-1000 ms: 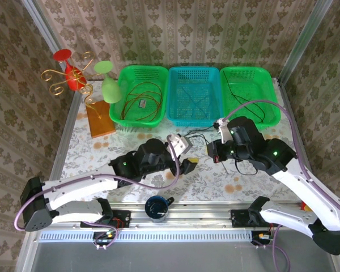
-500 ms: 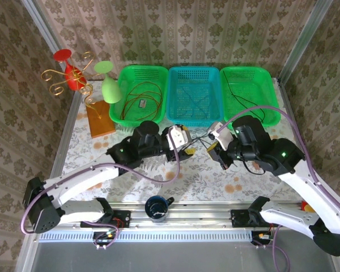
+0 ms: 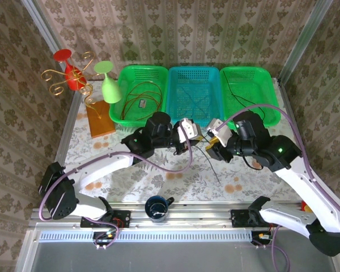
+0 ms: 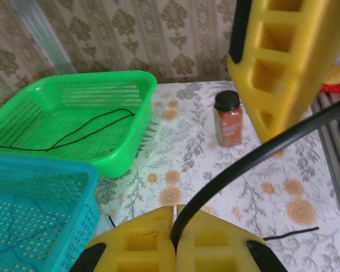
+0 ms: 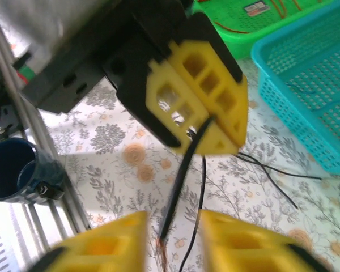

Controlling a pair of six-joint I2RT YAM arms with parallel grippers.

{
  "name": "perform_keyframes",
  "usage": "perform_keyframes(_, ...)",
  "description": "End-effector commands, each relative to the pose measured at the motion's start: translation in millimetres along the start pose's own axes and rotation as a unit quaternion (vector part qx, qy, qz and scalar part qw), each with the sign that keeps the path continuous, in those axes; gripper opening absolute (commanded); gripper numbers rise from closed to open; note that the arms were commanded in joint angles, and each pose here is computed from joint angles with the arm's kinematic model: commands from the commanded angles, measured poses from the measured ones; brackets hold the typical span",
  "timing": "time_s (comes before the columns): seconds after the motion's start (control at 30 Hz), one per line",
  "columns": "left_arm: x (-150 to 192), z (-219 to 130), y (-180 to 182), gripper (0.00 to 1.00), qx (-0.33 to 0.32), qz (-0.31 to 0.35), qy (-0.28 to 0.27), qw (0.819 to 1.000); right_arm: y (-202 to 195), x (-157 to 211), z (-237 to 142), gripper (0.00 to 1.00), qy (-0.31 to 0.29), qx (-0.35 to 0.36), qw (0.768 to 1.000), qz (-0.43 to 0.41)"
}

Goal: Untangle the cables

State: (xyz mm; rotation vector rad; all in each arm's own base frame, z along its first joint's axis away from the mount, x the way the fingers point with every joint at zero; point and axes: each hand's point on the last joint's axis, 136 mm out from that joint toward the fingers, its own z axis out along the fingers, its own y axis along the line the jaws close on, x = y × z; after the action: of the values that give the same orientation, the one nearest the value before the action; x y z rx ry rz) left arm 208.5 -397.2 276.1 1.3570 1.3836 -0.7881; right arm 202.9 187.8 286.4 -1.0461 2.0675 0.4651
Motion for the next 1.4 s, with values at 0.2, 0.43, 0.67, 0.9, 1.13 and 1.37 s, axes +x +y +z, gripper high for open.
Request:
perform_keyframes(0.2, -13.6, -19.0, 44.7, 0.0, -0.123, -0.112, -0.037, 0.985, -28.9, 3.4, -32.5, 1.0, -0.108, 0.1, 0.981, 0.127)
perform_keyframes(0.43, -19.5, -49.2, 85.9, 0.0, -0.257, -0.193, -0.051, 0.945, -63.6, 46.9, -4.8, 0.96, -0.204, 0.144, 0.854, 0.457)
perform_keyframes(0.67, -27.2, -55.6, 68.3, 0.0, -0.242, -0.221, -0.068, 0.942, -49.6, 57.0, 46.0, 0.96, -0.203, 0.033, 0.75, 0.629)
perform_keyframes(0.9, -21.3, -53.6, 51.5, 0.0, -0.246, -0.242, -0.06, 0.937, -56.2, 41.6, 46.0, 1.0, -0.237, -0.002, 0.678, 0.696)
perform_keyframes(1.13, -27.7, -47.8, 34.4, 0.0, -0.229, -0.243, -0.075, 0.94, -58.8, 38.4, 66.7, 0.97, -0.234, -0.02, 0.649, 0.723)
perform_keyframes(1.37, -31.1, -44.2, 24.6, 0.0, -0.224, -0.25, -0.077, 0.939, -65.5, 36.5, 65.1, 0.2, -0.255, -0.014, 0.647, 0.718)
